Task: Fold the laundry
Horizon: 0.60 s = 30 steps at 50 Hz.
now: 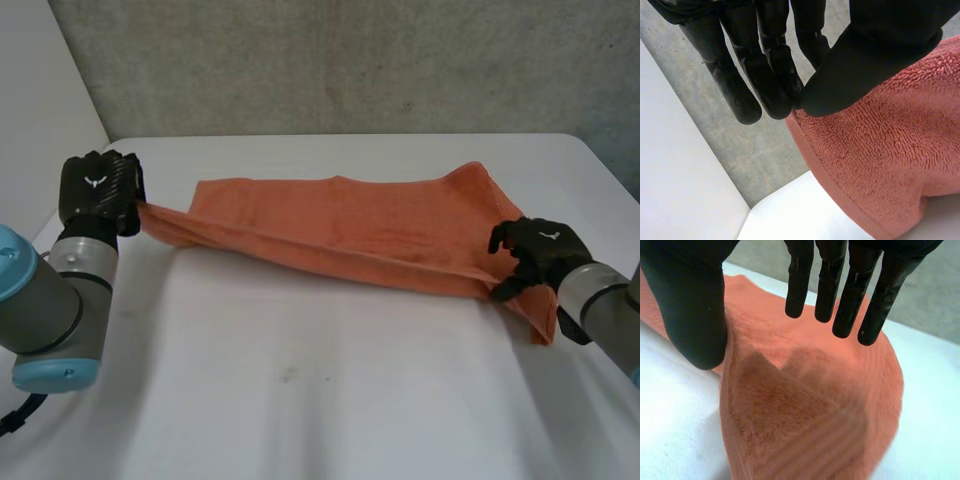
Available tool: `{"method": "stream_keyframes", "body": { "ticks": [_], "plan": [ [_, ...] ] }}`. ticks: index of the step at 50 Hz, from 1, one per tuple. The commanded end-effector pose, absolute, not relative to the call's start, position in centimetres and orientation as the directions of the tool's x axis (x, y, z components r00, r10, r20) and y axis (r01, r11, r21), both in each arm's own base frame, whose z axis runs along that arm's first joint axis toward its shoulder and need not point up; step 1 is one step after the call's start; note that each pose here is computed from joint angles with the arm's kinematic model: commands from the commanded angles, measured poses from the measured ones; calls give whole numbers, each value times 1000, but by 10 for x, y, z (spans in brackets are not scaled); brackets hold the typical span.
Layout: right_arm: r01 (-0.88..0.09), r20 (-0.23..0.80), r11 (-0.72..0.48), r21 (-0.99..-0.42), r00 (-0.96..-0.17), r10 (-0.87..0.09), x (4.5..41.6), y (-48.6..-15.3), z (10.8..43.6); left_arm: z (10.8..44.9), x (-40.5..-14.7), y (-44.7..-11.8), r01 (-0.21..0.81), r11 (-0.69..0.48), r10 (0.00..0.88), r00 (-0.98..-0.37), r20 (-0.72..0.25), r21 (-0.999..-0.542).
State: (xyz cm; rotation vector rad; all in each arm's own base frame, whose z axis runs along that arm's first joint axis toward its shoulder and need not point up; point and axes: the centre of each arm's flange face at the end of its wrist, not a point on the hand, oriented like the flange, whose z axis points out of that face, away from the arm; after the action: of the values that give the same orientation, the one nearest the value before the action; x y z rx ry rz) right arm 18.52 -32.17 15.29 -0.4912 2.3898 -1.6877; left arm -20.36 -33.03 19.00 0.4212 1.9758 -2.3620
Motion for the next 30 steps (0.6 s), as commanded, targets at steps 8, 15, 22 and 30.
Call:
{"method": "stream_keyframes", "body": {
  "ticks": [8, 15, 22, 30],
  "plan": [
    [-12, -81, 409, -912, -975, -209, 147, -312, 139, 190, -201, -332, 196, -190, 139, -965, -224, -962],
    [-7, -82, 429, -903, -978, -190, 138, -298, 138, 187, -200, -330, 199, -178, 141, -964, -225, -964],
    [-19, -73, 423, -906, -977, -202, 140, -294, 136, 187, -200, -329, 199, -177, 143, -964, -225, -964],
    [-28, -56, 380, -924, -976, -209, 142, -296, 131, 186, -200, -329, 203, -173, 142, -963, -228, -964]
  ]
}}
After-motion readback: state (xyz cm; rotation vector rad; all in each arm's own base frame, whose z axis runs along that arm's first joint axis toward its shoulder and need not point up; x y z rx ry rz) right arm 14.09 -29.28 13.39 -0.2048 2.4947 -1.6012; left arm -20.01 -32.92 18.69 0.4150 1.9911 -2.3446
